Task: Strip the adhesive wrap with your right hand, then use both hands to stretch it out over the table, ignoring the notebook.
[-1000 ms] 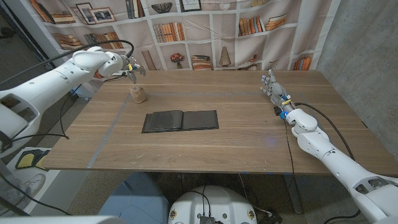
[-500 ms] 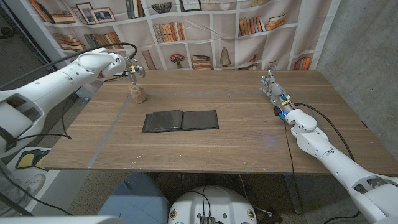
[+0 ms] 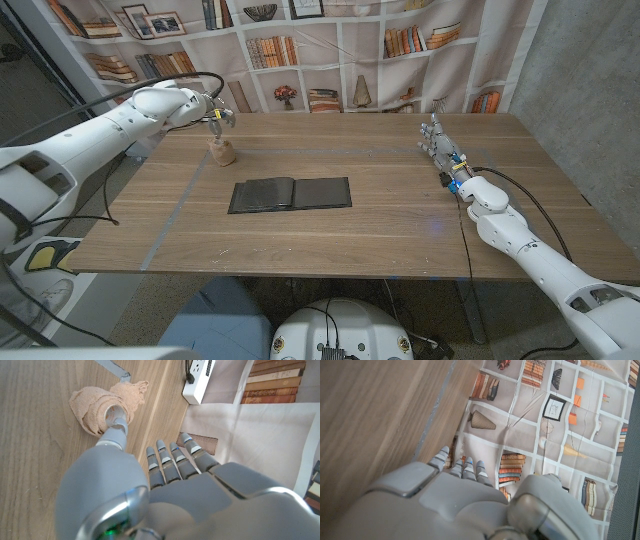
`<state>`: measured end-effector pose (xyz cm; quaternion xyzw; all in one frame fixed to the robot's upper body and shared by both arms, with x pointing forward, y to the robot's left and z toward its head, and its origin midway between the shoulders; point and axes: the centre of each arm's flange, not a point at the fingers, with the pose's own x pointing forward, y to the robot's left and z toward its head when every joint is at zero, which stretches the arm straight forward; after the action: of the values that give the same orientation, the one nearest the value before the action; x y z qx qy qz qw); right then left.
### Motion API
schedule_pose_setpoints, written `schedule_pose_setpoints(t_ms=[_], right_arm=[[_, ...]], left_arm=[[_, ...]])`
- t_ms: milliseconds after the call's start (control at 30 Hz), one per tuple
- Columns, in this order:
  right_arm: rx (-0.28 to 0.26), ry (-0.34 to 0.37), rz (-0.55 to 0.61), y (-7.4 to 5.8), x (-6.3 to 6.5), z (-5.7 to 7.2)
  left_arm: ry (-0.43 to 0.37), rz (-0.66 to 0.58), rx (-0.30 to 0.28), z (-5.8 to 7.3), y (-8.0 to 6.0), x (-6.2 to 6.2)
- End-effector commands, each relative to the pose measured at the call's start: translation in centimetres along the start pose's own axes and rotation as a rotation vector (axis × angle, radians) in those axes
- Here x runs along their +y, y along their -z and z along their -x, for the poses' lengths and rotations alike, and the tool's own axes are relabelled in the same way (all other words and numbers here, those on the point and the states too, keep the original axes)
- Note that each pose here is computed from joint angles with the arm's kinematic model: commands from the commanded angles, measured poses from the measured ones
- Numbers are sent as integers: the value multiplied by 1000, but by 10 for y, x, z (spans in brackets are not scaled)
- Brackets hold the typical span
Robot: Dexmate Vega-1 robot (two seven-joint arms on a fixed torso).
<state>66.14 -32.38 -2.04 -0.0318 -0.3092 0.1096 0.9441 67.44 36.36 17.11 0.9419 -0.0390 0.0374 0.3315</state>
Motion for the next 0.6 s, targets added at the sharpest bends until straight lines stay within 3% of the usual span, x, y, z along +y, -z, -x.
schedule_pose_setpoints(t_ms=[33, 600], right_arm=[[8, -2, 10, 0, 2, 0], [12, 0, 7, 0, 1, 0]], left_arm=[[2, 8, 1, -2, -4, -2], [60, 25, 7, -14, -7, -2]])
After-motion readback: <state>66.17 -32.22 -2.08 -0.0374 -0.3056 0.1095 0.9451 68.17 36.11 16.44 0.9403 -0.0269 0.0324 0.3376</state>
